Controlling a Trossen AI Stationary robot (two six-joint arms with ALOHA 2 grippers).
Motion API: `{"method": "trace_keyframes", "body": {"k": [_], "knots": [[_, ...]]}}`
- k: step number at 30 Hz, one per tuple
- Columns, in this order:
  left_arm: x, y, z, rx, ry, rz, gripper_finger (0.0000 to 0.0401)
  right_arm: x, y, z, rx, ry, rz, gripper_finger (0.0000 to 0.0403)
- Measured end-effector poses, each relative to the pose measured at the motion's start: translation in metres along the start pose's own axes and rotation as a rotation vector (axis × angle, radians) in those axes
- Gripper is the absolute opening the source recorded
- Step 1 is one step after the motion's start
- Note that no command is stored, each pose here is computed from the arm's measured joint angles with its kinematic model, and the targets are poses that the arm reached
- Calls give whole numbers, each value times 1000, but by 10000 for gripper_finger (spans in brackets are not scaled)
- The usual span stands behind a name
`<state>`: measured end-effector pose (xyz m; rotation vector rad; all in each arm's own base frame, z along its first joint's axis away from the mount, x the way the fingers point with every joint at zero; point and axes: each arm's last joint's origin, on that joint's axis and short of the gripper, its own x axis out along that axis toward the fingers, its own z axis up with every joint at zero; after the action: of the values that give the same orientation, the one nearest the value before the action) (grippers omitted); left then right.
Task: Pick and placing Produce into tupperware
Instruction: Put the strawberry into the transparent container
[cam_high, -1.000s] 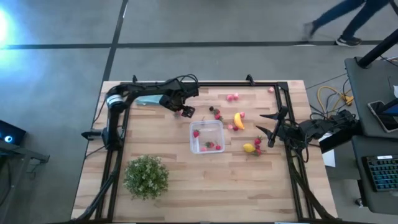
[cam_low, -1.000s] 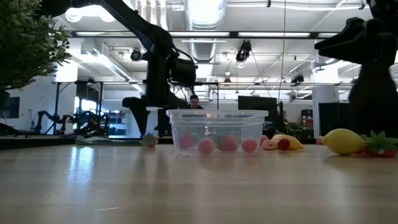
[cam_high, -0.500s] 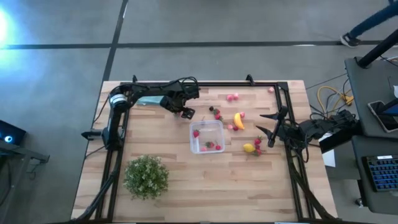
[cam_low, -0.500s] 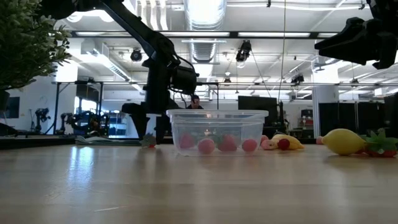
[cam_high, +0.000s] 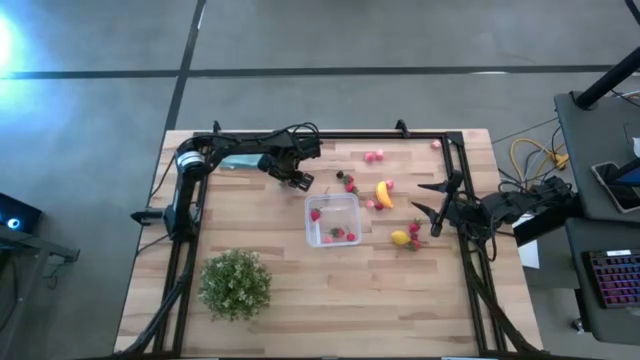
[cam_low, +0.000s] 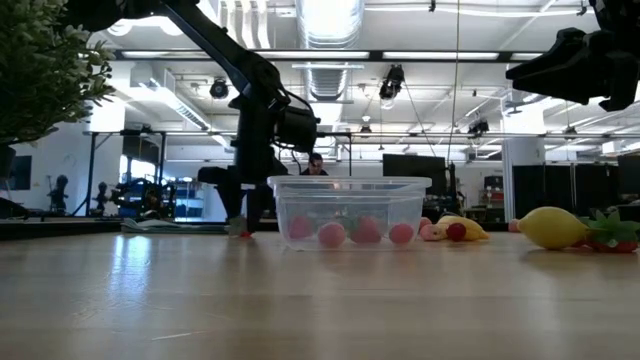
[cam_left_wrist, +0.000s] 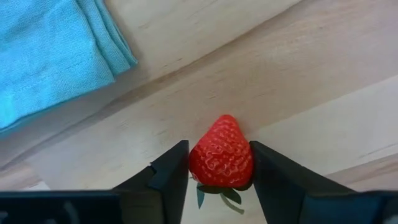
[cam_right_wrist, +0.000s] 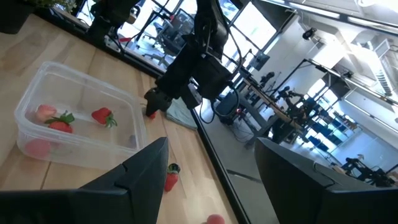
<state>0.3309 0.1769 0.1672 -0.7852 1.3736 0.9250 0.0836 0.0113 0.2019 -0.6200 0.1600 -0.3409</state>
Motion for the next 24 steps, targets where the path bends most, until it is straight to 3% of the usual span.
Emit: {"method": "trace_keyframes", "body": {"k": [10, 19, 24], "knots": [[-20, -14, -1, 34, -38, -68, 129, 0, 0, 0, 0, 0, 1, 233], [-93, -45, -20, 115, -236, -195, 132, 0, 0, 0, 0, 0, 0, 233], [-130, -75, -44, 234, -374, -348, 132, 0, 0, 0, 0, 0, 1, 233]]}}
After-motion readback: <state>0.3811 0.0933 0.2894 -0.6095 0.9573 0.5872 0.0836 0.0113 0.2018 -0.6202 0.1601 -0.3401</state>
